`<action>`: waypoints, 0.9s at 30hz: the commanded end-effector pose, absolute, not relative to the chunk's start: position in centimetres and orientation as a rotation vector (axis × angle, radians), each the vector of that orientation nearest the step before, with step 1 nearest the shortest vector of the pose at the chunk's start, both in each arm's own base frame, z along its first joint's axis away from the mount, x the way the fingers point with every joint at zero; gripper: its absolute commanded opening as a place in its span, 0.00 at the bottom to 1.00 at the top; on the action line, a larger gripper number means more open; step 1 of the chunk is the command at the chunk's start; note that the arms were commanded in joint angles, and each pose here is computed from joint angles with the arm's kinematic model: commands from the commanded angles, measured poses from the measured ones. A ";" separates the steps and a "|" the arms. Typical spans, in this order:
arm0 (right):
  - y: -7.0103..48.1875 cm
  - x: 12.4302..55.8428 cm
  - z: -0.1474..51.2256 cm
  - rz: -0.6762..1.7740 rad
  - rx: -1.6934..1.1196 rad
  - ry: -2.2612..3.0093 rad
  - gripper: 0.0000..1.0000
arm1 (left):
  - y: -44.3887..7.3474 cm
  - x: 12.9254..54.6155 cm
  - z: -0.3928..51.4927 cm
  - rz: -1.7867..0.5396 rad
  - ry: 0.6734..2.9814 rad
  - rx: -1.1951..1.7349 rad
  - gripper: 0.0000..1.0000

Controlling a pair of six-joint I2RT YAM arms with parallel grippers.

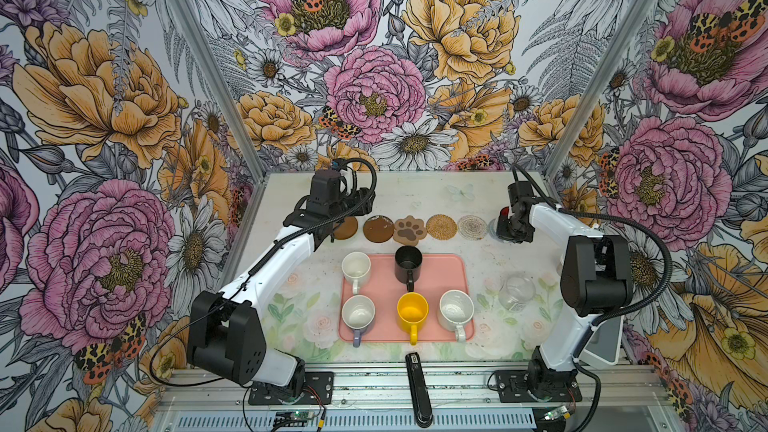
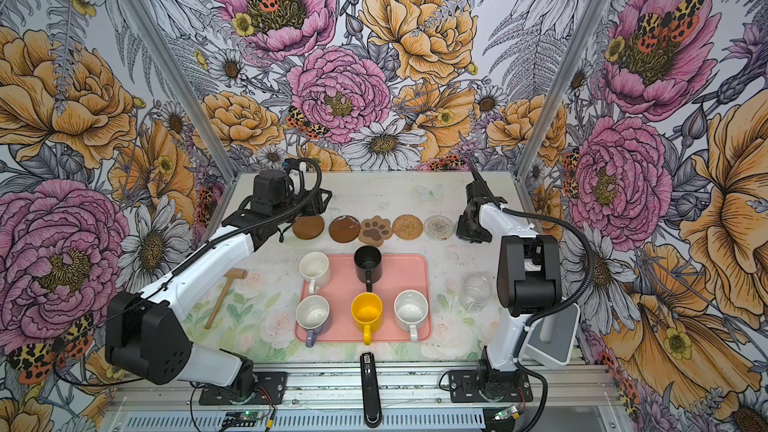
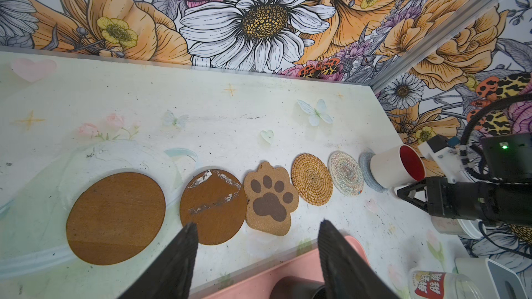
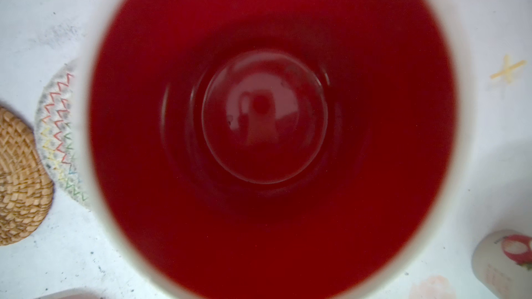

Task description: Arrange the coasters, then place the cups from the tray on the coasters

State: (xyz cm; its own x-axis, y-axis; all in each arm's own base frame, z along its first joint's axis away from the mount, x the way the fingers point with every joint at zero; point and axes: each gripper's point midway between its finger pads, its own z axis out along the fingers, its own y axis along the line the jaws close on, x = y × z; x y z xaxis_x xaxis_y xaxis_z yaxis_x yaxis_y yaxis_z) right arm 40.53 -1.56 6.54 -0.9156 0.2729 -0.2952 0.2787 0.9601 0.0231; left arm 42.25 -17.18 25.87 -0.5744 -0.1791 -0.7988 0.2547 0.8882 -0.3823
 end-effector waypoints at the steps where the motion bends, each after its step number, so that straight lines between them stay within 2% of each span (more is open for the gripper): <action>1: -2.1 42.3 7.3 -0.035 0.393 2.744 0.00 | -17.5 42.1 26.9 -0.599 2.087 0.052 0.68; 27: -1.7 41.5 6.4 0.000 0.408 2.769 0.00 | -17.3 41.8 26.8 -0.590 2.089 0.051 0.68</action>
